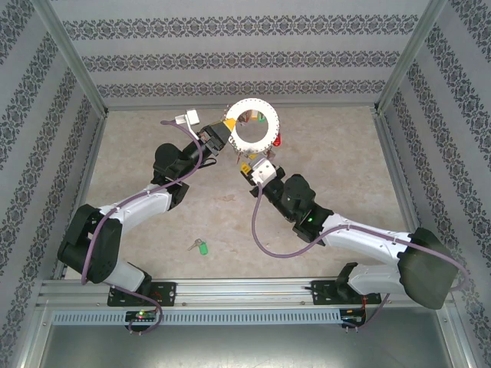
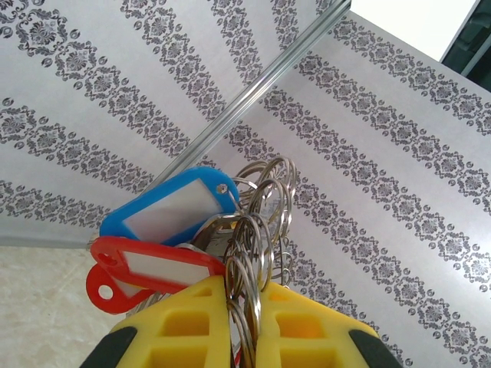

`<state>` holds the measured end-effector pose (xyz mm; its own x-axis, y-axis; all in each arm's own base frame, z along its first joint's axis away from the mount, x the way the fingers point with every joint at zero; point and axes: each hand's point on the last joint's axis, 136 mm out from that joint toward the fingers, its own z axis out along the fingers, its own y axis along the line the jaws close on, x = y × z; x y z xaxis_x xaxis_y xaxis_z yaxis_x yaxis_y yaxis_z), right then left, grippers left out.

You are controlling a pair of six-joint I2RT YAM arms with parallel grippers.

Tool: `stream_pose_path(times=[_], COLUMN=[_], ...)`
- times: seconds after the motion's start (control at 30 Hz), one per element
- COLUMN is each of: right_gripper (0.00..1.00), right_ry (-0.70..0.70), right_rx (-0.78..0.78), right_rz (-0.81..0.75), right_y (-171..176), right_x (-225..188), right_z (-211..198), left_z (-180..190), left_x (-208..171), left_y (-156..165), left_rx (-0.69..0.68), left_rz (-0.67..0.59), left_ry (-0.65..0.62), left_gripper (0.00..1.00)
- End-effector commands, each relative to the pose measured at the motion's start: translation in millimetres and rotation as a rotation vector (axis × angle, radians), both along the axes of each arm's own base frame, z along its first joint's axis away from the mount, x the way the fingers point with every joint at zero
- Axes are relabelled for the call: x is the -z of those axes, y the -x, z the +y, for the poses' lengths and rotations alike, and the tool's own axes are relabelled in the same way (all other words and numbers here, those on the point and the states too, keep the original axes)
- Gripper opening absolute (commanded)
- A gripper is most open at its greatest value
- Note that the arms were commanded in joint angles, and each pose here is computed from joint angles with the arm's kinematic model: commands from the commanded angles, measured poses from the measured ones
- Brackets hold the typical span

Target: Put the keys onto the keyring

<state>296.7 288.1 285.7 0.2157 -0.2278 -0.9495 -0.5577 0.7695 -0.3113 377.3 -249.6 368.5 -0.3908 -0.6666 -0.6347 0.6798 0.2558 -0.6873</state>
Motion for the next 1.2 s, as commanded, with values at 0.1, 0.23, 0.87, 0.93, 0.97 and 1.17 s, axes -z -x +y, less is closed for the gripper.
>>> stream_pose_path(times=[0.1,0.23,0.87,0.93,0.97,1.17], right_gripper=[0.21,0.16,0.22,0.22,0.22,0.2], right_ry=[-0.062,-0.056,-0.076,-0.084,-0.085,-0.112], right_rx=[0.056,0.057,0.098,0.092,0.092,0.074], right_rz=[-0.073,-0.073,-0.047,-0.054,-0.055,-0.059], right_y=[-4,-2,4,4,3,2], right_x=[-22,-21,-17,-21,-22,-29], right_z=[-4,-6,-27,-25,-24,-19], left_z=[-2,-2,0,-1,-1,-2], left_x=[-52,-50,-54,-54,-53,-52], left_y=[32,33,37,38,38,40], left_rx=[0.05,0.045,0.032,0.033,0.035,0.036], left_rz=[-0.163,-0.159,-0.168,-0.165,-0.164,-0.157], left_ry=[0.069,0.066,0.069,0.071,0.07,0.072], left_gripper=[0.0,0.0,0.0,0.0,0.0,0.0])
